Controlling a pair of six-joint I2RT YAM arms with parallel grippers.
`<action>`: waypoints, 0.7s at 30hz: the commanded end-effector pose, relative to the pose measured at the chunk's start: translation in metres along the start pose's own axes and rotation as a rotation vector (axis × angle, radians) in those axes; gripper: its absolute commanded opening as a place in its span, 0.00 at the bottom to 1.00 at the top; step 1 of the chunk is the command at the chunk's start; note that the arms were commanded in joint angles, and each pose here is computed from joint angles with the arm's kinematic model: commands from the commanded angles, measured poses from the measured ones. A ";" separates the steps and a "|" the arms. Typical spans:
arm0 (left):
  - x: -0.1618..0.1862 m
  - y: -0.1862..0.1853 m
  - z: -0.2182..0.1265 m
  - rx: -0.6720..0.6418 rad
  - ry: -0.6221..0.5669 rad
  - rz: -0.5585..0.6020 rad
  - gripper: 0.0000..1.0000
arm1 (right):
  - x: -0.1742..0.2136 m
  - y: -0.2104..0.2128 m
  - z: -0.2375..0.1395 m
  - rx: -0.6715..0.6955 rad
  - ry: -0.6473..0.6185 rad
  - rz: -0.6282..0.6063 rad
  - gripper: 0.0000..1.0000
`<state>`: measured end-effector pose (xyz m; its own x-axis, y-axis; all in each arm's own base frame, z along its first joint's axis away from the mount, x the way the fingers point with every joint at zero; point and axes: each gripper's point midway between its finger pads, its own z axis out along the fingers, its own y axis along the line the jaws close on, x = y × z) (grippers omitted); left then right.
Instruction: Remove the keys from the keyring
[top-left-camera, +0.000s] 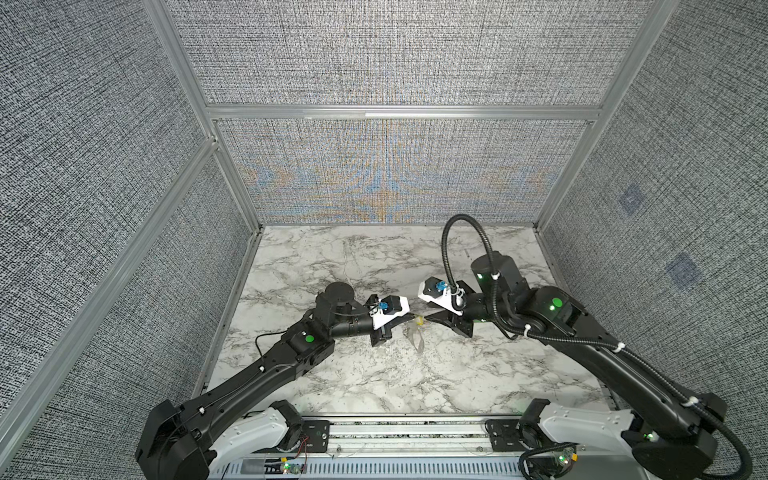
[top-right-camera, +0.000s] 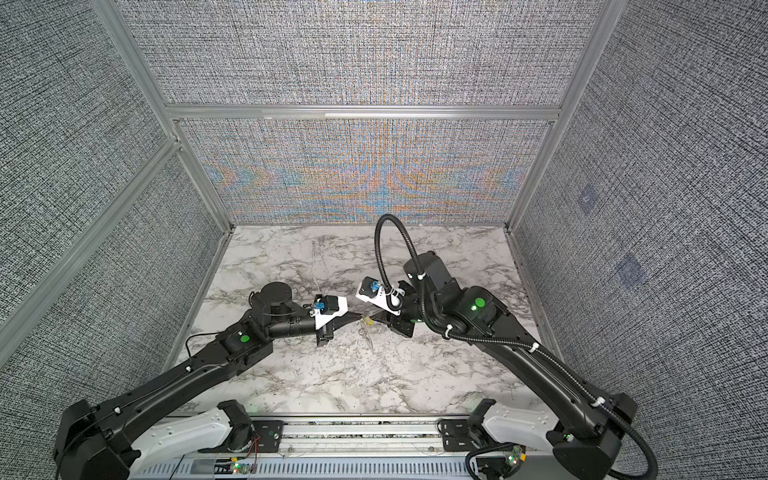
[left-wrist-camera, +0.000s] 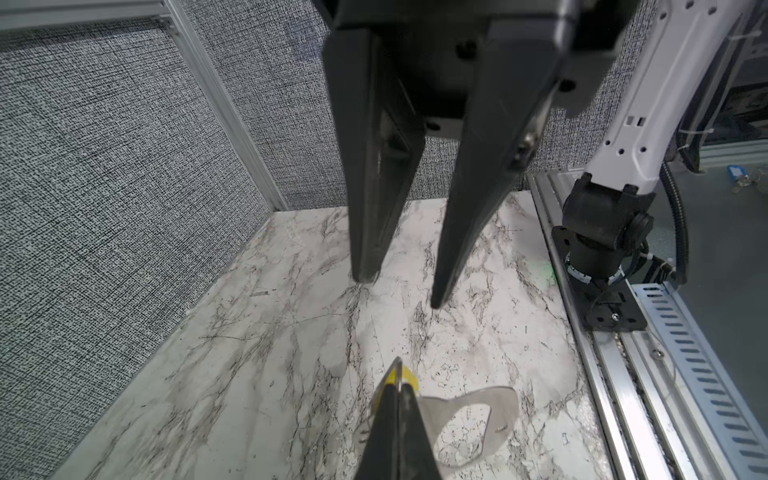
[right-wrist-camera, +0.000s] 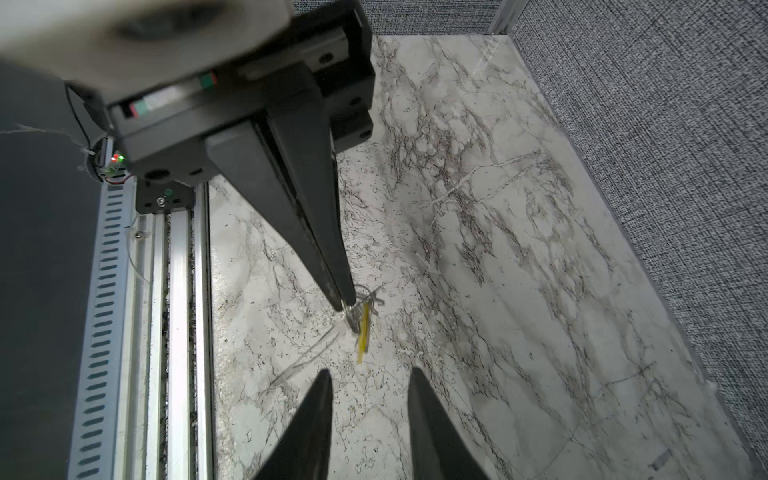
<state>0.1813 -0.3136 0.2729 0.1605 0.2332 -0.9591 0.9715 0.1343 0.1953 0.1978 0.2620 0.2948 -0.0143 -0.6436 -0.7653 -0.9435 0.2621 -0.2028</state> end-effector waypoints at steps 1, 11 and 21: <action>-0.023 0.007 -0.002 -0.025 -0.095 -0.023 0.00 | -0.010 -0.012 -0.003 0.081 -0.076 0.019 0.34; -0.037 0.002 -0.007 0.007 -0.203 -0.081 0.00 | -0.003 -0.006 0.007 0.074 -0.127 0.071 0.35; -0.038 -0.001 -0.008 0.043 -0.243 -0.125 0.00 | -0.015 0.002 -0.006 0.068 -0.214 0.041 0.27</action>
<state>0.1775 -0.3141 0.2970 0.0512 0.0322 -0.9982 0.9895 0.1334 0.0550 0.1951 0.2644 0.2954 -0.0102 -0.5087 -0.8609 -0.9210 0.3400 -0.1900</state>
